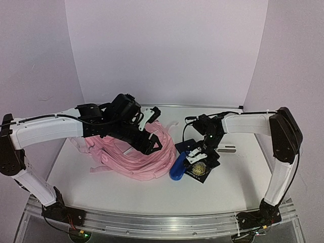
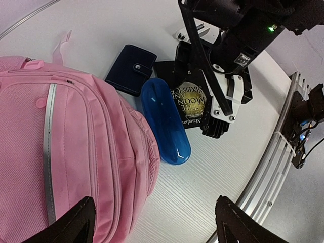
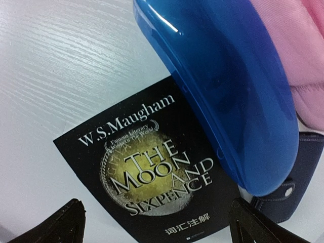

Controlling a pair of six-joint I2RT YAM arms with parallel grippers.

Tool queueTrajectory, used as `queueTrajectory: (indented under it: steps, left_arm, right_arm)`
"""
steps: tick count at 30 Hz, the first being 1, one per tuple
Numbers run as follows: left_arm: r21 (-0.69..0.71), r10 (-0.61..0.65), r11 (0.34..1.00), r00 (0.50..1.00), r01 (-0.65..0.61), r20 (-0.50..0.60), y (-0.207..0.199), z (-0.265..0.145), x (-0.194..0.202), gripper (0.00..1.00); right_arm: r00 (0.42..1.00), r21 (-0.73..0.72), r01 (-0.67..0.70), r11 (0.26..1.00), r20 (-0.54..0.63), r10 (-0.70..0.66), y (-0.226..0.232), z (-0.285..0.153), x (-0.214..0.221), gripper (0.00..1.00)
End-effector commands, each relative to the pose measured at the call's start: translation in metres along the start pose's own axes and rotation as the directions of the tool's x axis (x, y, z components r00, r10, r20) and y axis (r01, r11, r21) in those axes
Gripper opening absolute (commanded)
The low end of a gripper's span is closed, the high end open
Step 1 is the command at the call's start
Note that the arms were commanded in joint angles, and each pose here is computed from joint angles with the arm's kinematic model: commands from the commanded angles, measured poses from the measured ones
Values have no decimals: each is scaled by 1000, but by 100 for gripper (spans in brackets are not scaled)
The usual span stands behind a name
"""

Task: Pack the student bag
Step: Pick up the book from the center of the board.

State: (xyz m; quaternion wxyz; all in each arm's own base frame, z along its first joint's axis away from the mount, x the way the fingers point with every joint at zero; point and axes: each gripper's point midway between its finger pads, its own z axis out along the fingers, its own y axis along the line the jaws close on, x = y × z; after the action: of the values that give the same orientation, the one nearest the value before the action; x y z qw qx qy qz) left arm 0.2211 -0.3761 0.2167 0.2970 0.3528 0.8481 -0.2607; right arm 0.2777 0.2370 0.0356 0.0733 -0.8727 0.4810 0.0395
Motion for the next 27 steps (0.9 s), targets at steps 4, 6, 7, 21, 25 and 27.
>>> queueTrajectory:
  steps: [4,6,7,21,25,27]
  left_arm:
    - [9,-18,1000,996,17,90,-4,-24,-14,81]
    - [3,-21,1000,995,21,93,-2,-27,-13,81]
    - [2,-21,1000,995,21,95,-2,-28,-12,81]
    - [-29,-11,999,995,13,96,4,-32,-9,81]
    - [-34,-8,999,995,11,98,4,-34,-9,81]
    - [-36,-6,999,995,10,101,5,-36,-10,81]
  right_arm:
    - [992,-24,113,993,-63,-114,-14,19,5,98]
    - [989,-37,123,992,-77,-126,-15,25,8,98]
    - [988,-40,128,991,-82,-131,-16,27,9,98]
    - [967,-188,152,970,-173,-185,16,66,32,85]
    - [969,-212,130,969,-178,-169,27,70,34,62]
    - [972,-212,121,970,-175,-159,29,70,34,54]
